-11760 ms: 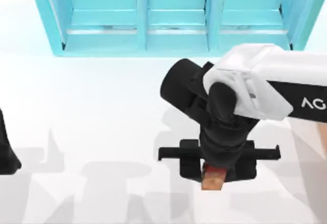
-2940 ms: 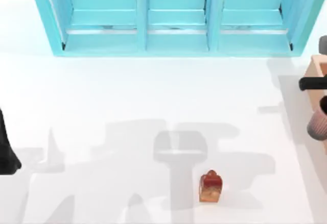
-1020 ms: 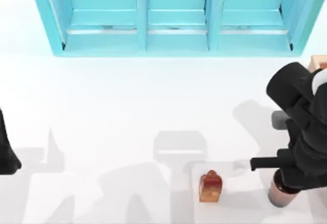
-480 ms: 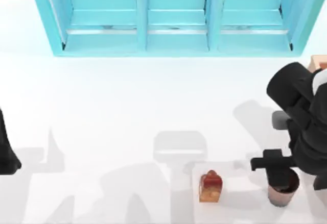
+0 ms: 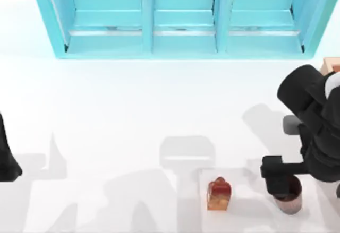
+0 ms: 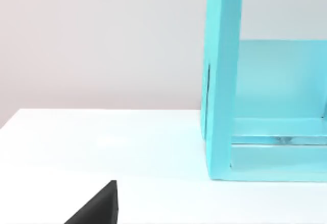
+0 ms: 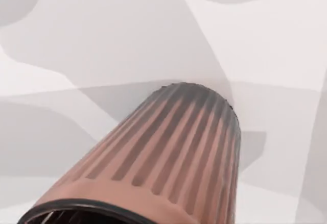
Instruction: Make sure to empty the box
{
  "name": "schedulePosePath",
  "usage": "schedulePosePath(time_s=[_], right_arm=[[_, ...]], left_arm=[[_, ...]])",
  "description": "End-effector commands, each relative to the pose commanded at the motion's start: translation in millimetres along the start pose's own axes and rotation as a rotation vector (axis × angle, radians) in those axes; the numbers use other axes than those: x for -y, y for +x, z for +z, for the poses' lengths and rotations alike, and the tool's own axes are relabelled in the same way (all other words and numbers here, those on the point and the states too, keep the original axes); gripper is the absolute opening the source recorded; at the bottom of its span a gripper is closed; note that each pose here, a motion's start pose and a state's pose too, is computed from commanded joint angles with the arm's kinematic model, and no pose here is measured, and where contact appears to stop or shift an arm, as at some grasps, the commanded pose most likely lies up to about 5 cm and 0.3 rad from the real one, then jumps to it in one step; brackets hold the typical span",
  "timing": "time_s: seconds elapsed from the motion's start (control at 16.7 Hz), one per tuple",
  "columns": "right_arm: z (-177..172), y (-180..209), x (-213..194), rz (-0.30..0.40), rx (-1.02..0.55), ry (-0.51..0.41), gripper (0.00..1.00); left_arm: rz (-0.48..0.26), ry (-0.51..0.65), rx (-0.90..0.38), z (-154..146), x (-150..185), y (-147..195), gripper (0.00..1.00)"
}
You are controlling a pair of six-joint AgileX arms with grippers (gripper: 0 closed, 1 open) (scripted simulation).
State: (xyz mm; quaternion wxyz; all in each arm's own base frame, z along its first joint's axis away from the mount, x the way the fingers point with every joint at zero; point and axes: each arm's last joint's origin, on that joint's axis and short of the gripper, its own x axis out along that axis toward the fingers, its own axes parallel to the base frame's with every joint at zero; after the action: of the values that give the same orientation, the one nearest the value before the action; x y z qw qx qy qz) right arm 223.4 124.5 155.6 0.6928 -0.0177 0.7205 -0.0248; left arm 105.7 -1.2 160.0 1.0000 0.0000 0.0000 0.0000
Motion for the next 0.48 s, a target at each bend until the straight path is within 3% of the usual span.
schedulePosePath(time_s=[0.24,0.48], right_arm=[[1,-1,-1,0.007,-0.015,0.003,1.0],[13,-34,-6,0.082,-0.035,0.016,1.0]], left_arm=[[0.0,0.0,0.0,0,0,0,1.0],[0.0,0.0,0.0,0,0,0,1.0]])
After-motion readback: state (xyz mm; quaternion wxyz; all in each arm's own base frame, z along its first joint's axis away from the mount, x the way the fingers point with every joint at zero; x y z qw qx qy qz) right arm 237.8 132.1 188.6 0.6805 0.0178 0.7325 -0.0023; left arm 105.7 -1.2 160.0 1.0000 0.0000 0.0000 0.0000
